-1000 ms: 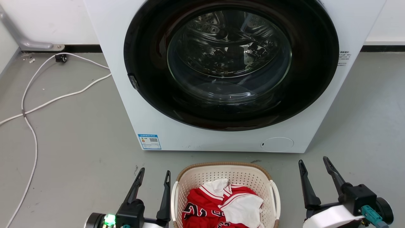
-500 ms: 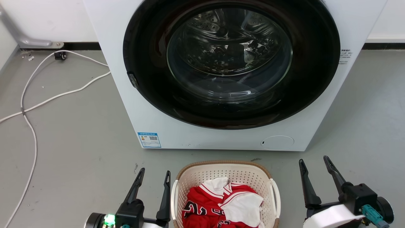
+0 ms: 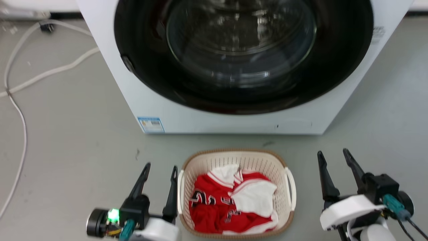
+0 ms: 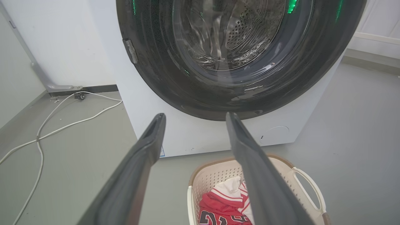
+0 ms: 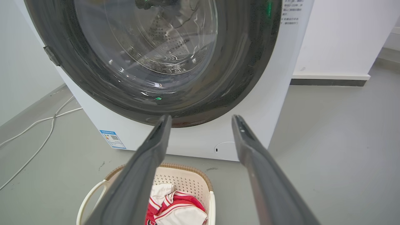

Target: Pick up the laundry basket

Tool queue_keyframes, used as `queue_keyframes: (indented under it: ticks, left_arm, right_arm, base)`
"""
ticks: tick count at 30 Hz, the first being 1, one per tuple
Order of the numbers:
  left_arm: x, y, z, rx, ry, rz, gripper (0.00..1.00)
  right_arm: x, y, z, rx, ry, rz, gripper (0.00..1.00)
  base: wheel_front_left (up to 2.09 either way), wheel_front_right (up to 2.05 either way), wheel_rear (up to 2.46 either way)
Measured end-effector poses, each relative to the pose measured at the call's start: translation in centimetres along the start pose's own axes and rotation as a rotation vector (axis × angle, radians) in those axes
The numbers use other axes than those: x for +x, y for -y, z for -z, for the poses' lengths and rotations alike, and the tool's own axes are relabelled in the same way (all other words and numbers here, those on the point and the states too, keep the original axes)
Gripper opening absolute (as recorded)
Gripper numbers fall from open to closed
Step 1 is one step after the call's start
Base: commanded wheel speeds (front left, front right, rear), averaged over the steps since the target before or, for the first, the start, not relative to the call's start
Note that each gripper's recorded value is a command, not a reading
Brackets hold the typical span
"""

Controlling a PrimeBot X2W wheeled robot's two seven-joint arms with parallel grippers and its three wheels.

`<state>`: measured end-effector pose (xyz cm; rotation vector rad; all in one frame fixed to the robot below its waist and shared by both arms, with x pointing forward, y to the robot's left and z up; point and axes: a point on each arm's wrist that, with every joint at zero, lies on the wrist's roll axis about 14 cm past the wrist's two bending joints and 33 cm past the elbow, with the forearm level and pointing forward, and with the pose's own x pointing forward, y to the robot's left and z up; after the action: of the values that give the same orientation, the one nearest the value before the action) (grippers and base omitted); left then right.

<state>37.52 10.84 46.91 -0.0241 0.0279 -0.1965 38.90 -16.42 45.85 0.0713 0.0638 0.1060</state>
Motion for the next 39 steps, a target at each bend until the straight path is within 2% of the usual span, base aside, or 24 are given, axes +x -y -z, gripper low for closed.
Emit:
queue_keyframes:
  ticks: [6,12,20,27,33,39]
  left_arm:
    - [3.6,-0.3,3.5,-0.009,-0.088,0.044,1.00]
    - [7.1,-2.1,7.9,0.000,-0.187,0.050,1.00]
    - [9.3,-4.1,15.0,0.016,-0.360,0.065,1.00]
    - [9.1,-4.7,20.7,0.051,-0.533,0.113,1.00]
    - [8.2,-5.5,24.4,0.024,-0.661,0.099,1.00]
    - [8.0,-4.3,26.7,0.005,-0.736,0.143,1.00]
  right_arm:
    - [2.8,0.8,3.6,-0.017,-0.103,0.008,1.00]
    - [5.4,1.2,8.5,-0.037,-0.228,-0.001,1.00]
    - [7.3,2.9,15.2,-0.035,-0.413,0.032,1.00]
    - [7.7,3.2,19.9,-0.030,-0.566,0.034,1.00]
    - [6.9,2.5,23.7,-0.004,-0.717,0.020,1.00]
    - [6.6,2.3,26.3,-0.004,-0.819,0.009,1.00]
  base:
    - [0.00,0.00,0.00]
    - [0.00,0.00,0.00]
    - [0.00,0.00,0.00]
    - [0.00,0.00,0.00]
    - [0.00,0.00,0.00]
    - [0.00,0.00,0.00]
